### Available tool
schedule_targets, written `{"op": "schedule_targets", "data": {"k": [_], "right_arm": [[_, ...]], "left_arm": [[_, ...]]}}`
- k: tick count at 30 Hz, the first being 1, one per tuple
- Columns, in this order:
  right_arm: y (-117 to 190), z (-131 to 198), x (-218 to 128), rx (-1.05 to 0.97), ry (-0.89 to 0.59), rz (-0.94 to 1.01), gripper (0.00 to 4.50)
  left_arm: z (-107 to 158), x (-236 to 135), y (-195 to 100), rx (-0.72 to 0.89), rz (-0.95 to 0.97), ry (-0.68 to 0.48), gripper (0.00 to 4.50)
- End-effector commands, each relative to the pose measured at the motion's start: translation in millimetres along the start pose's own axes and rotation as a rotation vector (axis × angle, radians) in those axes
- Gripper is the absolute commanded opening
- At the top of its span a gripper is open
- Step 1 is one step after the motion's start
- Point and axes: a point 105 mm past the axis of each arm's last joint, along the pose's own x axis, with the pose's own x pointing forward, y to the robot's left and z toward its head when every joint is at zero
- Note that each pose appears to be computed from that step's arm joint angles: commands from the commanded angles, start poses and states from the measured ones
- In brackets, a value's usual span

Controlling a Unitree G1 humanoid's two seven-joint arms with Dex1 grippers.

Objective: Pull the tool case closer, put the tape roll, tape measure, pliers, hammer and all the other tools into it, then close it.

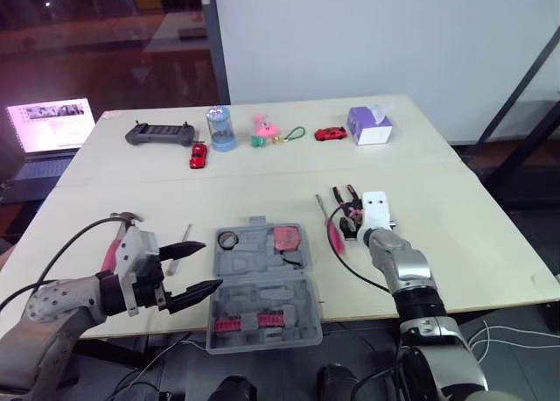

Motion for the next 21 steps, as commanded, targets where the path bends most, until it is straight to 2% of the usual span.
{"op": "schedule_targets", "data": {"k": [1, 4, 6, 9, 17, 21], "right_arm": [[-6, -10, 4, 0.009, 0.039, -0.004, 4.24], [-4, -11, 6, 0.021, 0.045, 0.007, 3.23], [-1, -11, 6, 0.020, 0.043, 0.015, 2.21], [1, -12, 5, 0.014, 0.041, 0.019, 0.98], [-7, -2, -2, 0.000, -0.026, -0.006, 0.99], [-13, 25, -14, -0.013, -0.144, -0.003, 0.99]], "left_arm": [[10, -5, 1, 0.044, 0.014, -0.017, 4.50], [10, -5, 2, 0.045, 0.018, -0.018, 4.50], [10, -5, 3, 0.047, 0.020, -0.021, 4.50], [10, -5, 4, 0.047, 0.023, -0.024, 4.50], [12, 0, 8, 0.039, 0.015, -0.044, 4.50], [16, 5, 12, 0.042, 0.031, -0.097, 4.50]]}}
